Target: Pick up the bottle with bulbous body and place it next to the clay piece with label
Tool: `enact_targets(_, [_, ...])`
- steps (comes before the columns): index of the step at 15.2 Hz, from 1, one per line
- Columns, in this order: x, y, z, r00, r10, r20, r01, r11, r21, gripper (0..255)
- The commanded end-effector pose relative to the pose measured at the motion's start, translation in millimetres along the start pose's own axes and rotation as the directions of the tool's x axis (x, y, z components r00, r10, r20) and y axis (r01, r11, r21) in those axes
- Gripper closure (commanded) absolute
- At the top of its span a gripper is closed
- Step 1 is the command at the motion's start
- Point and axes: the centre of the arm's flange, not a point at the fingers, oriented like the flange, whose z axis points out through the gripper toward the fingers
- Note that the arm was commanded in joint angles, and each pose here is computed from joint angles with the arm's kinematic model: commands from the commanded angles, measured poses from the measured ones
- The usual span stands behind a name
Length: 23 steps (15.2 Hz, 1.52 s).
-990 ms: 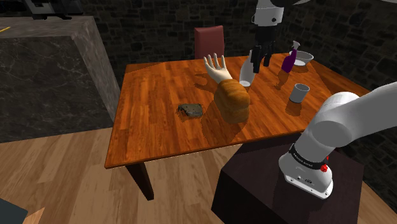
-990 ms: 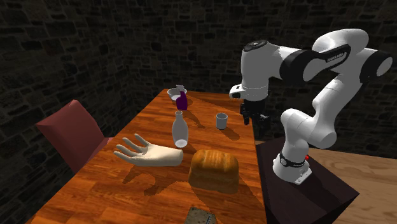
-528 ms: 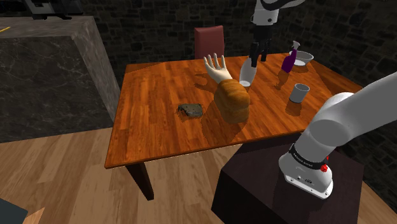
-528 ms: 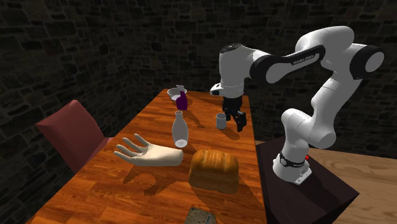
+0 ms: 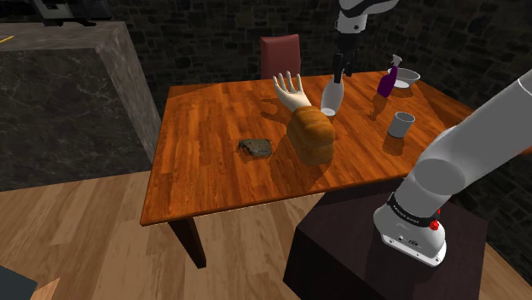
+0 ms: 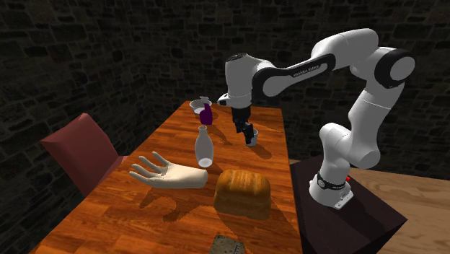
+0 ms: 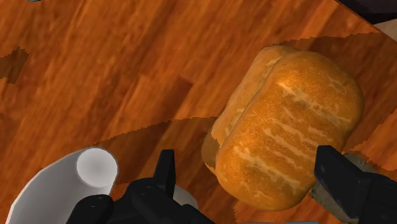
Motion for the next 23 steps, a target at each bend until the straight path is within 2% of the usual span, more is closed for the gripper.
enact_targets(1, [15, 23, 4, 1.0, 0.003, -0.006, -0.003, 1.0, -0.004, 0])
enact_targets(19, [130, 222, 20, 0.998, 0.029, -0.064, -0.031, 0.999, -0.028, 0])
enact_targets(23, [133, 226, 36, 0.997, 0.03, -0.065, -0.031, 0.999, -0.029, 0])
